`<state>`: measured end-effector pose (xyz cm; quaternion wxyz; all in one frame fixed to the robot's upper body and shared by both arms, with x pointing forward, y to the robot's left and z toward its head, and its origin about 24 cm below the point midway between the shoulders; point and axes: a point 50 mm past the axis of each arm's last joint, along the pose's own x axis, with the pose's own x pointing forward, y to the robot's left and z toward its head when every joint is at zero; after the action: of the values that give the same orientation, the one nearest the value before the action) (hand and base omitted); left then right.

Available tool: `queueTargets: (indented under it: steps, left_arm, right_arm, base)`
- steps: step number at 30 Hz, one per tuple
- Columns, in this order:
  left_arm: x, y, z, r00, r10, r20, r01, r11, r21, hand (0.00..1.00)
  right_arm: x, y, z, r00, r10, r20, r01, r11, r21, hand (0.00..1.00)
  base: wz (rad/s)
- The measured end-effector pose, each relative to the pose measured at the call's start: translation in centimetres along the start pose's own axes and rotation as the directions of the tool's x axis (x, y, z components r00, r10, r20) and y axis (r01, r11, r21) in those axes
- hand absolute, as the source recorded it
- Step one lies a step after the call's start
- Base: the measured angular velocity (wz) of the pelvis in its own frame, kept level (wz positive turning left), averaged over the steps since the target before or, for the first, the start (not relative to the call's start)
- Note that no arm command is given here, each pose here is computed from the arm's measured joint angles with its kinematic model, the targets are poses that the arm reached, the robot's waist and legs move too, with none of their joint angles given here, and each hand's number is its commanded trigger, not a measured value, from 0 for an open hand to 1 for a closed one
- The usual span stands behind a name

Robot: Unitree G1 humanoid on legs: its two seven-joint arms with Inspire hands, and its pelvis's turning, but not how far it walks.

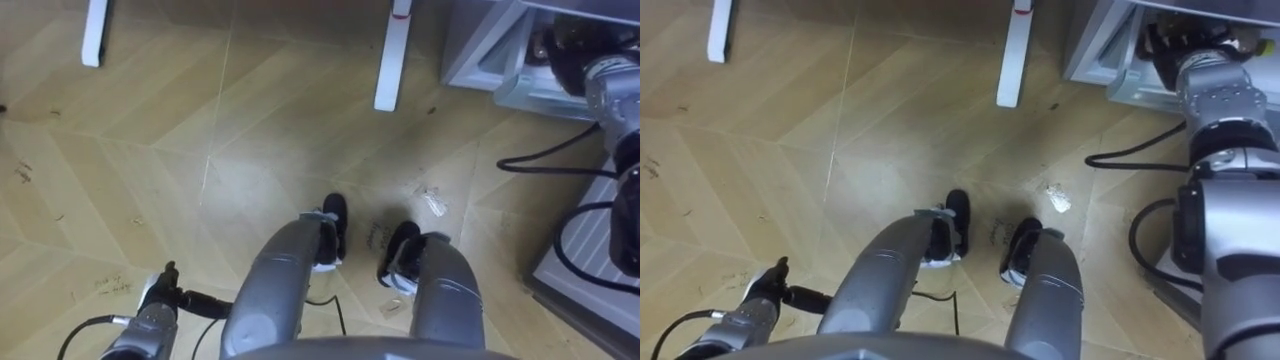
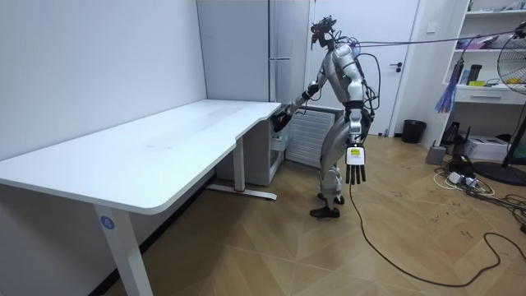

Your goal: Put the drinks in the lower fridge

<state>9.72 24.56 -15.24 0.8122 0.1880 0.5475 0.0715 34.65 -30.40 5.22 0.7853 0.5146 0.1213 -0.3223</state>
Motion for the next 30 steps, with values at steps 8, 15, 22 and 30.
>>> queueTargets:
  steps: [8, 15, 22, 30]
  left_arm:
    - [-0.1, 0.0, -0.6, 1.000, 0.011, -0.005, -0.011, 1.000, -0.002, 0.00]
    - [-0.1, 0.0, -0.6, 1.000, 0.014, -0.005, -0.015, 1.000, -0.008, 0.00]
    - [0.0, 0.0, 0.0, 1.000, 0.015, 0.014, -0.015, 1.000, -0.015, 0.00]
    - [0.0, -0.1, 0.2, 1.000, 0.007, 0.025, -0.007, 1.000, -0.012, 0.00]
  right_arm:
    - [-0.1, 0.0, 0.6, 0.998, -0.048, 0.036, 0.047, 0.999, 0.014, 0.00]
    - [-0.1, -0.1, 0.6, 0.997, -0.069, 0.040, 0.069, 0.998, 0.004, 0.00]
    - [0.0, -0.5, 0.5, 0.996, -0.083, 0.037, 0.083, 0.997, 0.001, 0.00]
    - [0.1, -2.8, 0.3, 0.988, -0.154, 0.033, 0.154, 0.988, -0.012, 0.00]
  base:
    - [-0.03]
    - [0.00]
    - [-0.01]
    - [0.02]
